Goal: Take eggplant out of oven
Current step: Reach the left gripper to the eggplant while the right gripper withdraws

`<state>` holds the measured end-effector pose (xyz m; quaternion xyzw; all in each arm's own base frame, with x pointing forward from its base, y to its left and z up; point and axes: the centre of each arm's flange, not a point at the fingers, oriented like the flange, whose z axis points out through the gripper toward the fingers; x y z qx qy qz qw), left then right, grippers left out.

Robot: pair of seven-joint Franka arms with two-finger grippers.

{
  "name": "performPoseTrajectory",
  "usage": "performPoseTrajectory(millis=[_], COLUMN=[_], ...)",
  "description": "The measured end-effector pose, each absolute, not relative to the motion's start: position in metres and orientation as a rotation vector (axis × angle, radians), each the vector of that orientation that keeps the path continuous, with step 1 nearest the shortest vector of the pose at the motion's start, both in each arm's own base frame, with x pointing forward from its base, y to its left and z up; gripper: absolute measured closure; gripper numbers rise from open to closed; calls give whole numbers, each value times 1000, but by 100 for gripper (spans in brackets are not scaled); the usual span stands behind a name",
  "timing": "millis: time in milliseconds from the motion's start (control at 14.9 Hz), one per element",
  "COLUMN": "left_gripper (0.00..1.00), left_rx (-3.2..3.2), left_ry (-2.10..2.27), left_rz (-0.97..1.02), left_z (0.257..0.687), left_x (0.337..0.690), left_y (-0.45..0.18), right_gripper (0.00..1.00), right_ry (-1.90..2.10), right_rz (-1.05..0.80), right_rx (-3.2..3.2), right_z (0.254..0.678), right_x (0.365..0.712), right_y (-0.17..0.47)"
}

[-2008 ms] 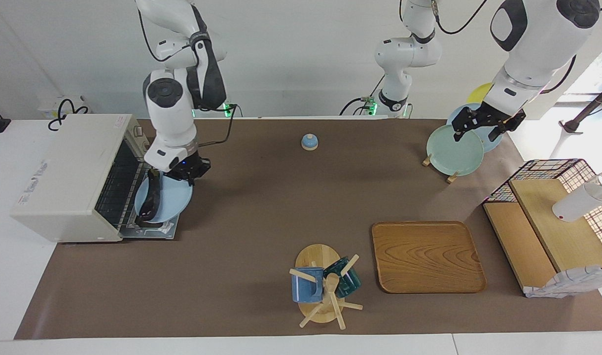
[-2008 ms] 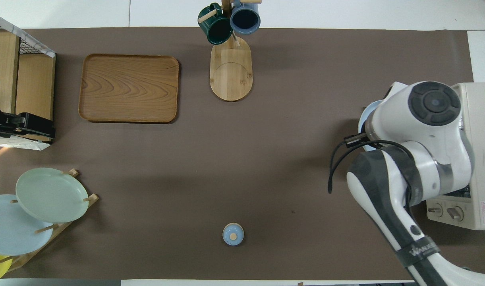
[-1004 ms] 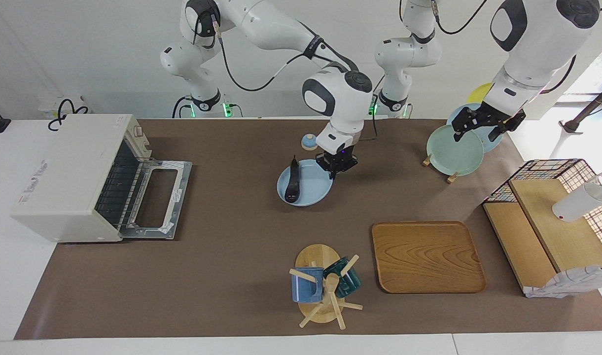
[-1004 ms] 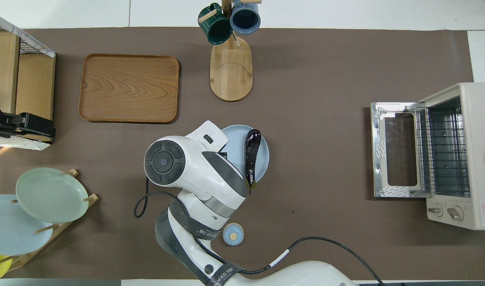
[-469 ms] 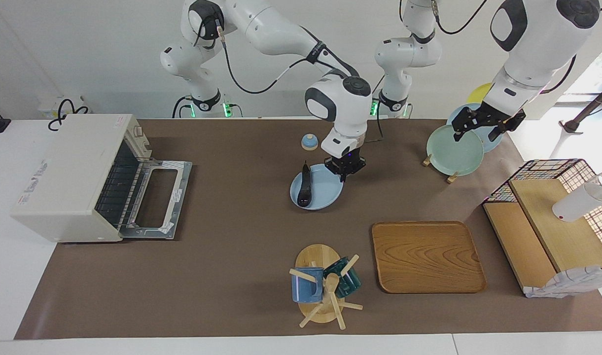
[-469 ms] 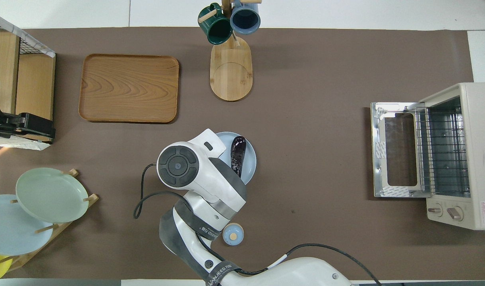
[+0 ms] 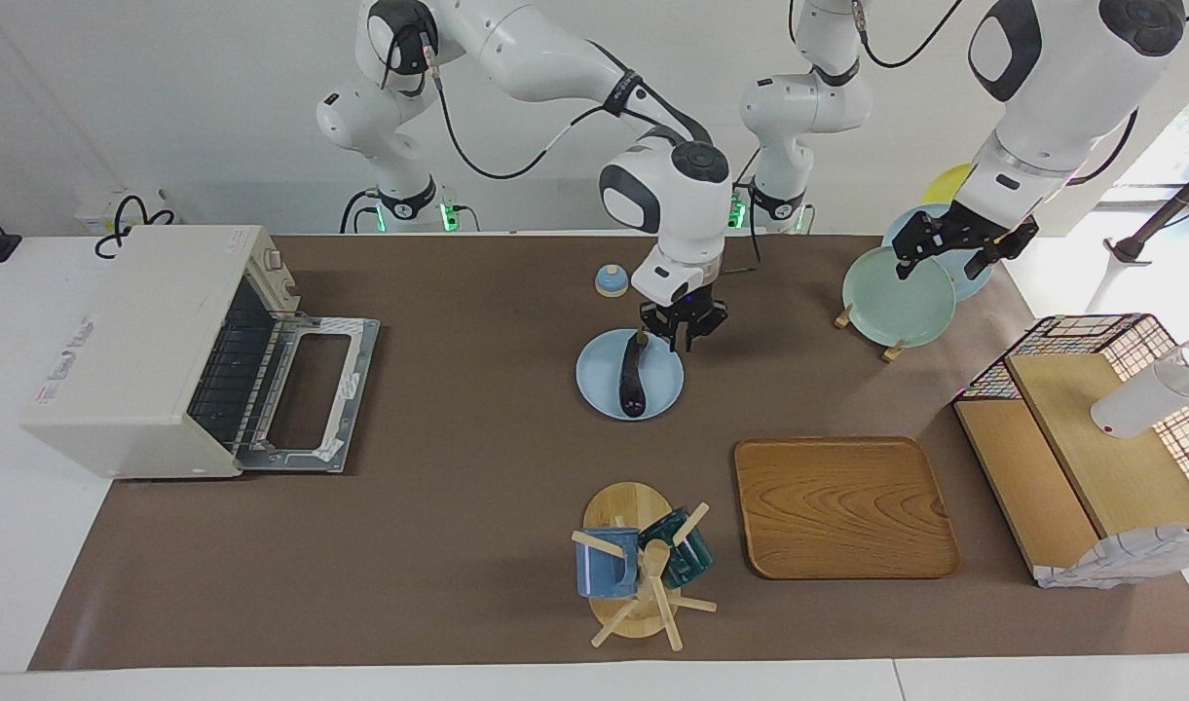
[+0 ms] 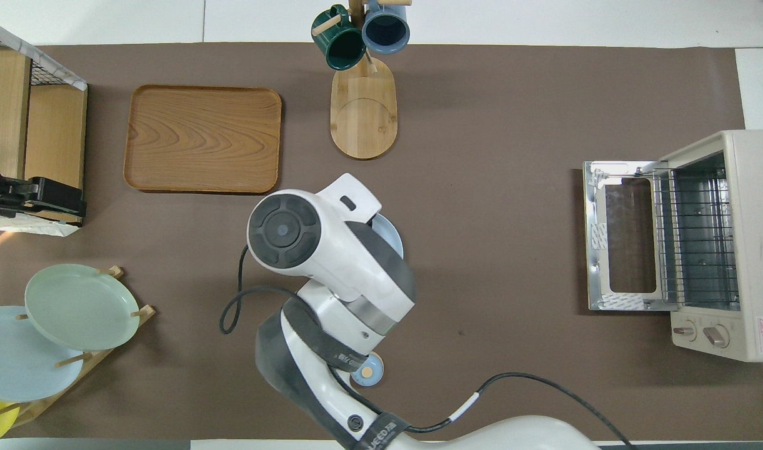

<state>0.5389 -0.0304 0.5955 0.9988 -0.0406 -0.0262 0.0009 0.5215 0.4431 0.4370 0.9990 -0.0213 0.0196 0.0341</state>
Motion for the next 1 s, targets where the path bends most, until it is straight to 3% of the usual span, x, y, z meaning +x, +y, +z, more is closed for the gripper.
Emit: performPoseTrajectory(millis=[201,402,736,1004], left_gripper=[0,0,0,0], left_rx=[3128,3104,3041,3036], left_ry=[-116,-76,-94,-157], left_rz=[-79,-51,-31,-58], left_z=[596,592,537,470], left_x=[539,538,524,512], left_y=[-40,-82,-197,-286], right_gripper=[87,99,99,99], right_ry=[-66,-46,29,107], right_rz=[-46,-122,-99,-88], right_rx=[2964,2858,2810,2811], right_z=[453,415,336,316], right_x=[558,569,555,550], right_y=[332,242,148,104])
